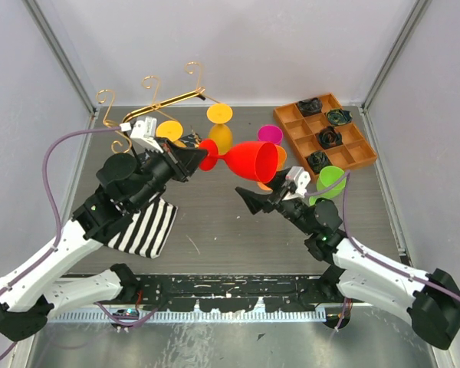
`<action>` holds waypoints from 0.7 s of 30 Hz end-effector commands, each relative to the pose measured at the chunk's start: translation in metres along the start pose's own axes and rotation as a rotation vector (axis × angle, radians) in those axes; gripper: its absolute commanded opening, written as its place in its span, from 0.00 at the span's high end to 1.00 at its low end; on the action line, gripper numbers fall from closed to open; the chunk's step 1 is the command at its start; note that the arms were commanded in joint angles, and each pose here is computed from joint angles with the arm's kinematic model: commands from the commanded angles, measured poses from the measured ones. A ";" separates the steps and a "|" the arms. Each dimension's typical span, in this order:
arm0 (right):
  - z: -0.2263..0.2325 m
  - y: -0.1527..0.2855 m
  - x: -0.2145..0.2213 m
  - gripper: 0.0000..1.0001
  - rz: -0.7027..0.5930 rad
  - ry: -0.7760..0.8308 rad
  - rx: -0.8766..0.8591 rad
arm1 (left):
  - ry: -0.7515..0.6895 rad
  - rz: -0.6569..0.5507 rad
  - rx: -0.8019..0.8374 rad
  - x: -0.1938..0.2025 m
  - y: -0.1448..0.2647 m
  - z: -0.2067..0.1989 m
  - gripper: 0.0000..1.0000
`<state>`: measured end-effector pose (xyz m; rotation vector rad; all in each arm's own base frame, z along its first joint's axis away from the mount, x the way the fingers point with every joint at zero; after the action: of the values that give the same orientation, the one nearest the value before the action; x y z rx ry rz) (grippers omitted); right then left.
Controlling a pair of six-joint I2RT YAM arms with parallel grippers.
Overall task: Place the wine glass upside down on the wine glass rack
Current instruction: Turn the wine glass upside down at the wine rack.
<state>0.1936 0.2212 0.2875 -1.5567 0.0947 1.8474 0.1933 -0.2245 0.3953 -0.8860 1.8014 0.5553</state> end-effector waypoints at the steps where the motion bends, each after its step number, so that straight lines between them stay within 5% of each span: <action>1: -0.009 0.018 0.007 0.31 0.093 -0.068 0.133 | -0.201 -0.015 -0.066 -0.019 0.007 0.010 1.00; 13: -0.010 0.056 0.026 0.17 0.566 -0.354 0.521 | -0.753 0.131 -0.130 -0.027 0.027 0.041 1.00; 21: -0.006 0.061 0.010 0.08 0.583 -0.373 0.581 | -1.012 0.093 -0.095 -0.020 0.039 0.055 1.00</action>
<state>0.1715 0.1896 0.2394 -0.8525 0.8777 2.2783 0.2030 -0.1681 0.3868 -0.4704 1.0831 0.9631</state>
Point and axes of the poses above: each gripper's point midway between its finger pads, its own y axis back along the fingers, its own z axis along the line the jaws close on, x = y × z, the point moved 5 cm from there along y, back along the fingers, and after that the axes turned 14 degrees about -y, right-handed, at the moved point
